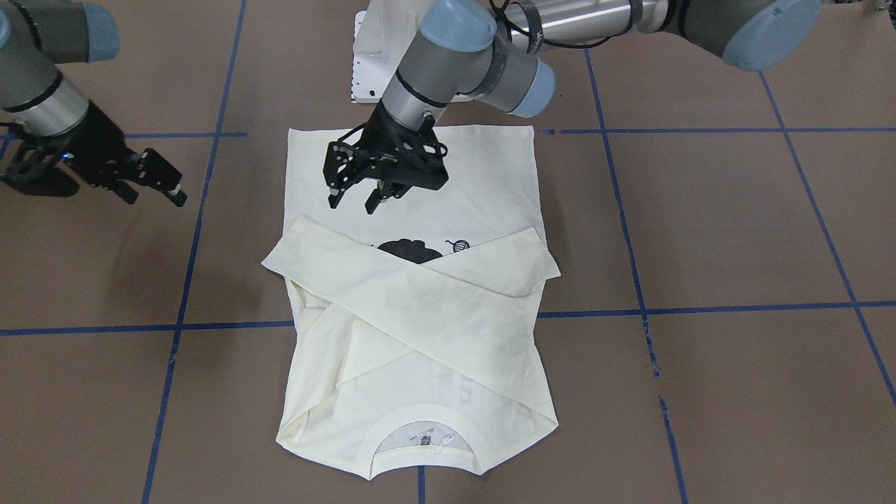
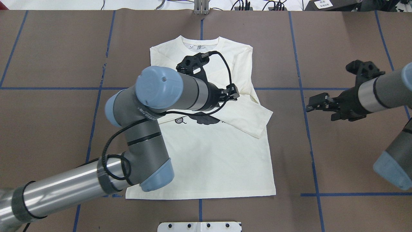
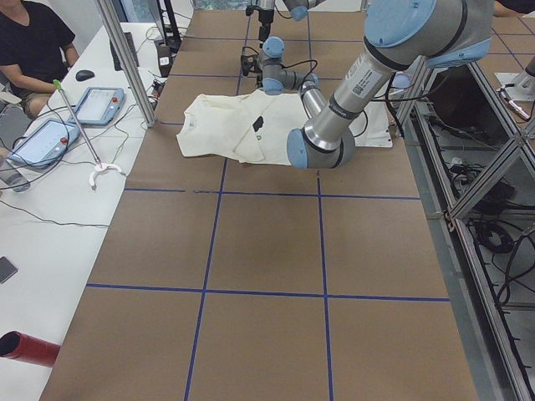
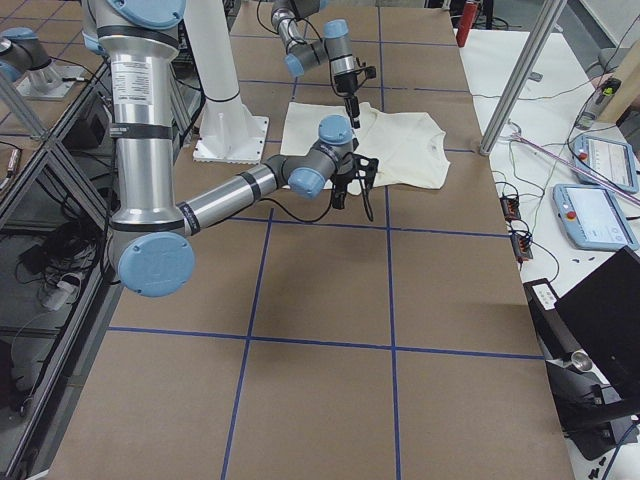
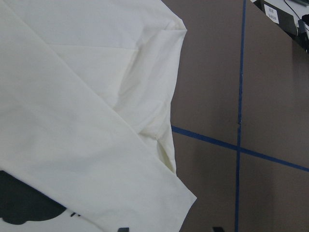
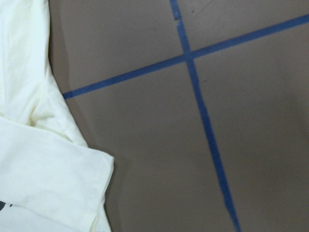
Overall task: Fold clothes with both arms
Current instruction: 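Release the sleeve with the left gripper while the right gripper moves to the hem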
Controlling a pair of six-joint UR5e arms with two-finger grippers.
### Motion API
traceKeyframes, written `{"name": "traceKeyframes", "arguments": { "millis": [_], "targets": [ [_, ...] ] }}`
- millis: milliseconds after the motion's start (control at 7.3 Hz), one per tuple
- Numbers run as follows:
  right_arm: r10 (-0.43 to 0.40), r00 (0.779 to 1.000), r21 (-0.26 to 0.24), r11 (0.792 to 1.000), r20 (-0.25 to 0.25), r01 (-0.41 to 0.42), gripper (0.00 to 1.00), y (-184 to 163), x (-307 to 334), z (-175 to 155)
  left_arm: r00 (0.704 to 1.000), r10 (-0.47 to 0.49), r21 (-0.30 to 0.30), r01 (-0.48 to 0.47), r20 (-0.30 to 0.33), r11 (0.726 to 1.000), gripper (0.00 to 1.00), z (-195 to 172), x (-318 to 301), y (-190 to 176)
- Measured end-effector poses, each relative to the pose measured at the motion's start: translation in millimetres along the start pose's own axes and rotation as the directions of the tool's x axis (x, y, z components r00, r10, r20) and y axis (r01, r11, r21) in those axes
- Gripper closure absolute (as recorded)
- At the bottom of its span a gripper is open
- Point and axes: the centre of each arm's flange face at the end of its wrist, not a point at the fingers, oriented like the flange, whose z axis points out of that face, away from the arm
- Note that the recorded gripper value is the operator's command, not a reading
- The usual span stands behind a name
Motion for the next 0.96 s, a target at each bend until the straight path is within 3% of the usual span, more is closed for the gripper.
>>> {"name": "traceKeyframes", "arguments": {
  "millis": [274, 548, 822, 959],
  "targets": [
    [0.089, 0.996, 0.024, 0.996, 0.032, -0.089, 0.03, 85.0, -42.6, 21.8, 0.994, 0.094, 0.007, -0.095, 0.055, 0.995, 0.35, -57.3, -39.7, 2.0],
    [0.206, 0.977, 0.044, 0.977, 0.054, -0.209, 0.04, 164.2, -63.8, 41.3, 0.983, 0.164, 0.010, -0.165, 0.082, 0.986, 0.35, -98.5, -79.3, -7.7],
    [0.291, 0.956, 0.114, 0.950, 0.020, -0.292, 0.07, 221.1, -67.8, 56.0, 0.978, 0.183, 0.000, -0.184, 0.097, 0.983, 0.34, -115.4, -99.9, -16.5],
    [0.325, 0.946, 0.141, 0.936, 0.006, -0.322, 0.07, 231.7, -66.2, 58.6, 0.978, 0.183, -0.002, -0.184, 0.099, 0.983, 0.33, -117.1, -102.8, -17.9]
  ]
}}
